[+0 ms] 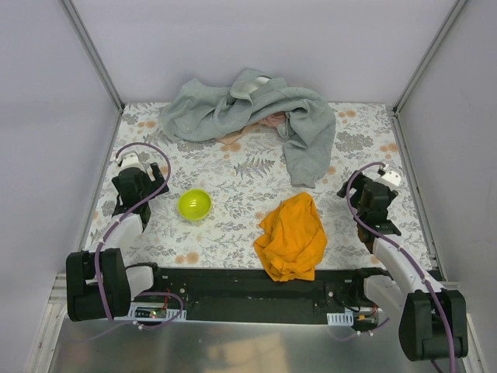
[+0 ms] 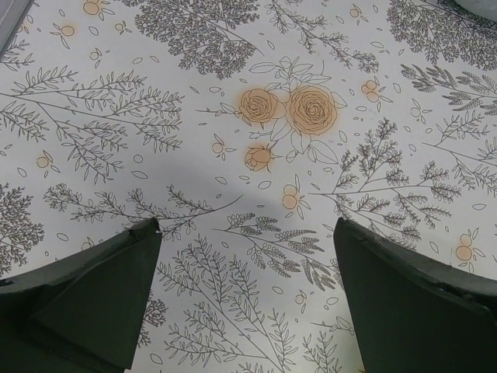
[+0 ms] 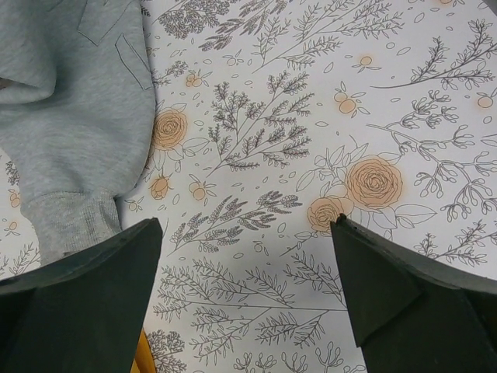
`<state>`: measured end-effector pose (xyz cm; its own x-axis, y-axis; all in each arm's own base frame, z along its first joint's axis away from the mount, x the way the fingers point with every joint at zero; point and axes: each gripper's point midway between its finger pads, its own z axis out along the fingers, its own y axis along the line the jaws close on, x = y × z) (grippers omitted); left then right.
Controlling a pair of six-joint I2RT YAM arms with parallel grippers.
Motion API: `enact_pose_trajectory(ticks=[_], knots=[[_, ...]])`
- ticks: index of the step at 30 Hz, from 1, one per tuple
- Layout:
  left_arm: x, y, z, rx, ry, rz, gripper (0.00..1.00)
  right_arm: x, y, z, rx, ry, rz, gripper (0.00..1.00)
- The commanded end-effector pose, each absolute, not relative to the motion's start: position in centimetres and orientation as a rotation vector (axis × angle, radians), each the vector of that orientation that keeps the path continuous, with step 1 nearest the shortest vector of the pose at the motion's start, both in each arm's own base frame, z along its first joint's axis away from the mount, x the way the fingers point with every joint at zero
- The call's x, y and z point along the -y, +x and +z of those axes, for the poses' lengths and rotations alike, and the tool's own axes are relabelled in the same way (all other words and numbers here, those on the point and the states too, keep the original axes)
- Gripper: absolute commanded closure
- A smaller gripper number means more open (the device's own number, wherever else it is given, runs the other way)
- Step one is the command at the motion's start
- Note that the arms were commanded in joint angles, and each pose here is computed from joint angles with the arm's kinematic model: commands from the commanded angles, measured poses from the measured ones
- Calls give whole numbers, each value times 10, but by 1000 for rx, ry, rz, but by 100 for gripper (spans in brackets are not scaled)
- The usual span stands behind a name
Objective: Pick out a specific cloth from the pile
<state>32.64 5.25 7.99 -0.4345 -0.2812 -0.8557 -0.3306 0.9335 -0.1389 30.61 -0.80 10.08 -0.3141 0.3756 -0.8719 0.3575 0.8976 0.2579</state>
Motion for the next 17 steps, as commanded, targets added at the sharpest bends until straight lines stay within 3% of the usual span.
enact_pose_trajectory(ticks=[1, 17], knots=[[-54, 332, 89, -2003, -442, 49, 2, 8, 313, 114, -1872, 527, 44, 0], [-52, 331, 83, -2037, -446, 37, 3, 5, 314, 110, -1885, 532, 69, 1]])
